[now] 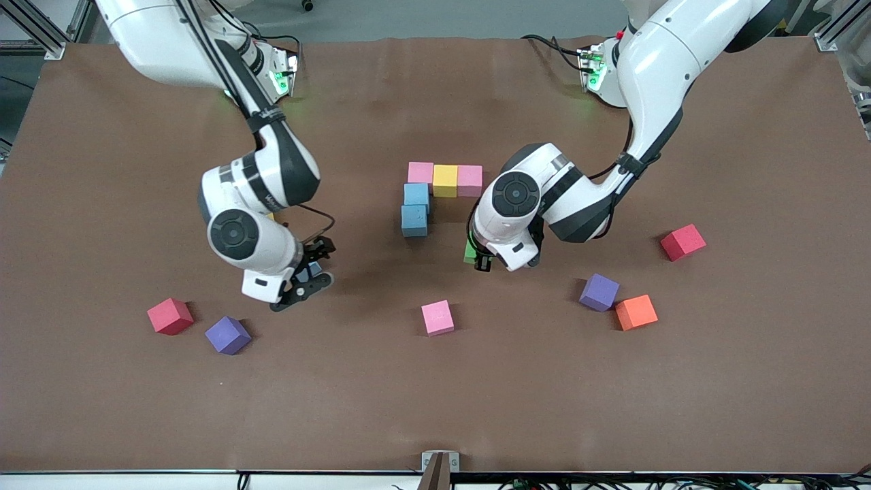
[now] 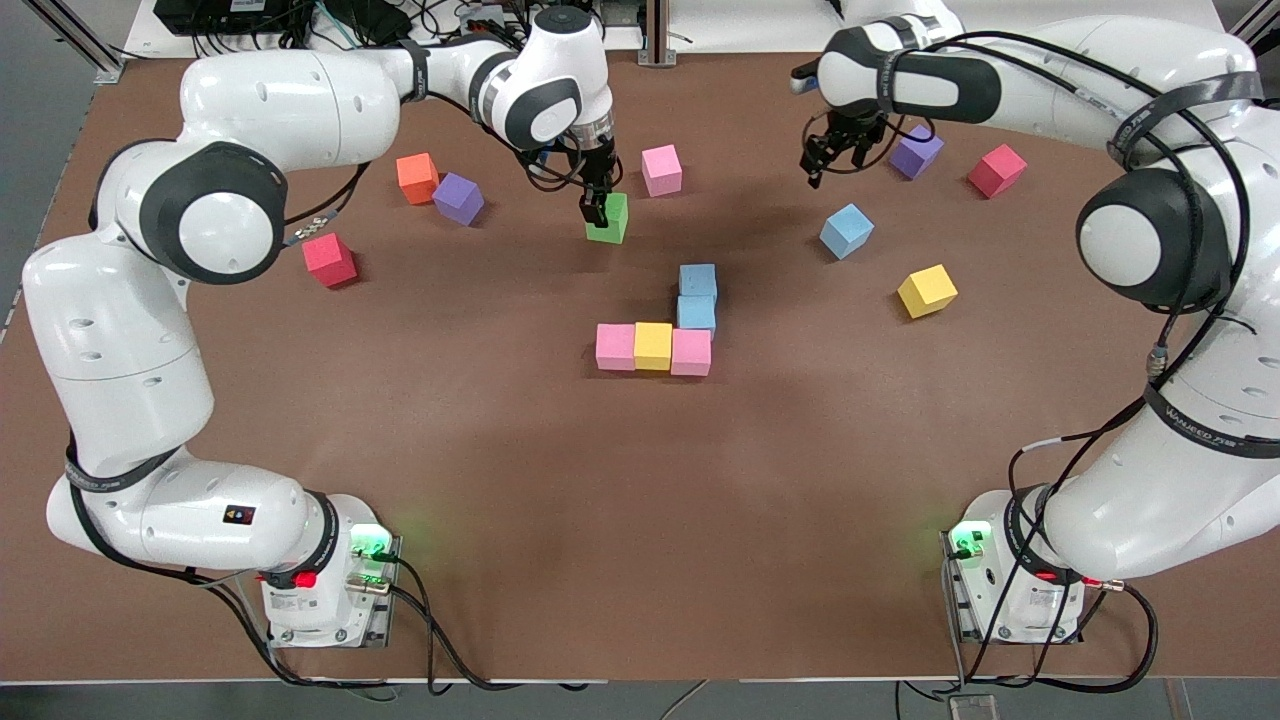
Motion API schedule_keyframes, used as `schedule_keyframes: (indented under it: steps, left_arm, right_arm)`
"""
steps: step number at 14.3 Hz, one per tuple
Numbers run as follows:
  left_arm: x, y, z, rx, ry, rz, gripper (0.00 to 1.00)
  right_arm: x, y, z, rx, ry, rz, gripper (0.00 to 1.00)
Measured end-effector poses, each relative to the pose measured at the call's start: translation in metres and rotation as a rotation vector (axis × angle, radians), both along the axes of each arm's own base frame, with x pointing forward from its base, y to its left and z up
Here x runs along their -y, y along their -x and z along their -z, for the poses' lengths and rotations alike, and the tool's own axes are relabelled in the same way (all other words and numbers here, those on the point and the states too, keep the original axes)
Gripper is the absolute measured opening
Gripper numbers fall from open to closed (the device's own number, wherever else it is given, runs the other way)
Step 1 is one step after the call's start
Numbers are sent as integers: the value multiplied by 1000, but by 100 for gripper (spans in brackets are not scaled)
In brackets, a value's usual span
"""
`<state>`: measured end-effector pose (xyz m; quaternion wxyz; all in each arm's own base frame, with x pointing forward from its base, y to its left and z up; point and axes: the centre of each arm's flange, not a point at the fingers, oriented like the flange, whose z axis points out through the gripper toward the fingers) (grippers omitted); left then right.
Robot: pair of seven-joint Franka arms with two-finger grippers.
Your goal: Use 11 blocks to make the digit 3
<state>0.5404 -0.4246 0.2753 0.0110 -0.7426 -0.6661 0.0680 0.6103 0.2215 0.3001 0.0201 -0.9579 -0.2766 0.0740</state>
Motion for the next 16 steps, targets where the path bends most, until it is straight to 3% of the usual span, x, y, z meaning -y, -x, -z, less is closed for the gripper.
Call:
schedule_keyframes:
  steps: [3,8,11,16]
  left_arm:
    - [1,10,12,-30,-31,-118,56]
    - [22,43,31,-59,-67,-273,56]
    - [35,58,38,-46,-32,-300,56]
    - [74,100,47,-1,-35,-219,56]
  right_arm:
    - [23,15,25,43,-25,-79,100]
    - [22,50,67,60,-34,-102,100]
    - [23,56,75,67,-36,-103,100]
    - [24,58,80,105,-46,-105,100]
